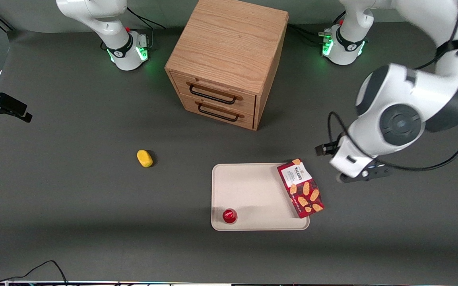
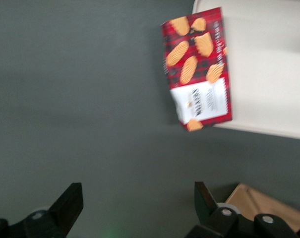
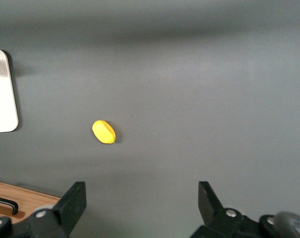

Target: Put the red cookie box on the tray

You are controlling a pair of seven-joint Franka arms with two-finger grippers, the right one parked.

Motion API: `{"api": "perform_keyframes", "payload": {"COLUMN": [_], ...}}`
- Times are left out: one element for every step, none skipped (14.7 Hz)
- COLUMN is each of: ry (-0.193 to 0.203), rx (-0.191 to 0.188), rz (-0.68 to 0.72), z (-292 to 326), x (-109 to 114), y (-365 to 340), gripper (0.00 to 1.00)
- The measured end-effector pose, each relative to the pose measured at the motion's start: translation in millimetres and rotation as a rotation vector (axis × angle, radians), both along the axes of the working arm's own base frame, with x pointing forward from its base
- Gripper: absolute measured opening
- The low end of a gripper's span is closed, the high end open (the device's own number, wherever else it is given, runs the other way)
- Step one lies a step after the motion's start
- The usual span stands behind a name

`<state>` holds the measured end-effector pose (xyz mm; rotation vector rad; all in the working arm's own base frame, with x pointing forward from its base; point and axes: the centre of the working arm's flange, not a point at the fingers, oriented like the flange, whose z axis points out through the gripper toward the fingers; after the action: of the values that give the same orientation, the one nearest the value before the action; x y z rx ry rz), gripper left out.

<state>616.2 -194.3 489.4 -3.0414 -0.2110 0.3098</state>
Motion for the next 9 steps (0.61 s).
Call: {"api": "perform_keyframes", "payload": {"ry": [0.009, 0.018, 0.024, 0.028, 0.033, 0.035, 0.032, 0.025, 0.013], "rx": [-0.001, -0.001, -0.001, -0.001, -0.001, -0.001, -0.001, -0.002, -0.002], "rz": [-0.01, -0.021, -0.029, -0.034, -0.045, -0.052, -0.067, -0.088, -0.112], "z": [6.9, 10.8, 12.3, 12.2, 11.4, 12.2, 16.4, 24.5, 37.0], "x": [-3.4, -5.4, -6.0, -5.4, -4.5, -4.9, -7.5, -12.7, -21.0], "y": [7.4, 12.9, 17.3, 22.0, 30.7, 34.9, 41.8, 51.6, 65.1], "gripper": [1.0, 1.0, 1.0, 1.0, 1.0, 1.0, 1.0, 1.0, 1.0]}}
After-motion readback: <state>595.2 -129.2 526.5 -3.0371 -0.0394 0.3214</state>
